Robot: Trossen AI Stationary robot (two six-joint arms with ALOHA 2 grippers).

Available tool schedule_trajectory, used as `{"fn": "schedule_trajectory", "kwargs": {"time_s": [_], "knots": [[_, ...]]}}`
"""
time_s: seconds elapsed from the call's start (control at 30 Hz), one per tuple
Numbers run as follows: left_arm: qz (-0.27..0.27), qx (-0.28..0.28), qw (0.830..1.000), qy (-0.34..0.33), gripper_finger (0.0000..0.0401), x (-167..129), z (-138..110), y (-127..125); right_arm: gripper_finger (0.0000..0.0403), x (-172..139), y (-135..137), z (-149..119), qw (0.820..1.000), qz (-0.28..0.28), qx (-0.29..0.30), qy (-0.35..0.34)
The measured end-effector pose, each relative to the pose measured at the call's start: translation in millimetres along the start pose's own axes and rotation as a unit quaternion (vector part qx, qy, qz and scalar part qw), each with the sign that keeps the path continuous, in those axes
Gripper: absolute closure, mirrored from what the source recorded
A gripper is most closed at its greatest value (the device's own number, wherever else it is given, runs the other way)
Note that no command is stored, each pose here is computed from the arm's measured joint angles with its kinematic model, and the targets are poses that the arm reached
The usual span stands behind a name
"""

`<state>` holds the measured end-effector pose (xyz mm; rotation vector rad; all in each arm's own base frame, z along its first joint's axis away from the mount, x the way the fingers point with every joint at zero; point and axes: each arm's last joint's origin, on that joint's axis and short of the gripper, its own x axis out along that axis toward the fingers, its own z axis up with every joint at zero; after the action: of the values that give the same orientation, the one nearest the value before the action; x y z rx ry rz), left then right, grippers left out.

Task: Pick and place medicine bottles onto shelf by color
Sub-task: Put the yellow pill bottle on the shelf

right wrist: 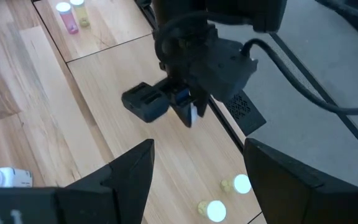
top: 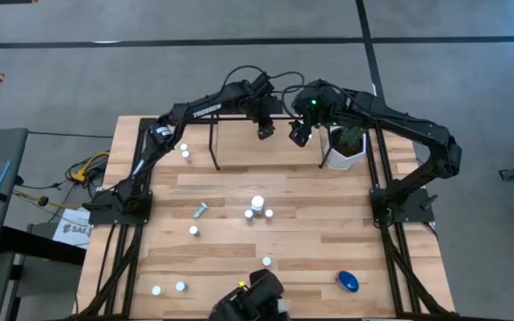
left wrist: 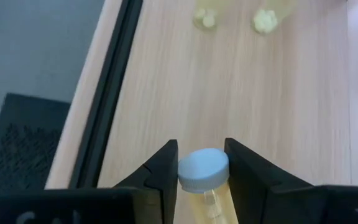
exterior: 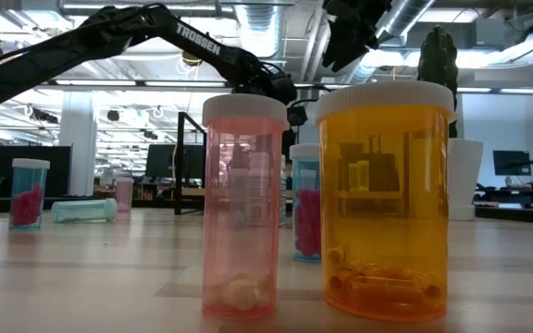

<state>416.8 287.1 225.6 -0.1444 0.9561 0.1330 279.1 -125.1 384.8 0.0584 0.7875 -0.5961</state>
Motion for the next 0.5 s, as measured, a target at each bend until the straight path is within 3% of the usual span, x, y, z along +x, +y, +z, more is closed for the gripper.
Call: {"fn": "schedule_trajectory", "kwargs": {"time_s": [0.3,0.4,0.5], "knots": [[0.013,-0.033,0.997,0.071,0.0307,-55,-21,3,0.0133,0,0,0,1.000,0.000,0.000,0.000],[0.031,-0.048,0.997,0.049,0.0305,-68,-36,-8,0.0133,0,0,0,1.000,0.000,0.000,0.000],[0.080,-0.049,0.995,-0.031,0.0299,-76,-59,-26,0.0133,0,0,0,1.000,0.000,0.000,0.000]]}}
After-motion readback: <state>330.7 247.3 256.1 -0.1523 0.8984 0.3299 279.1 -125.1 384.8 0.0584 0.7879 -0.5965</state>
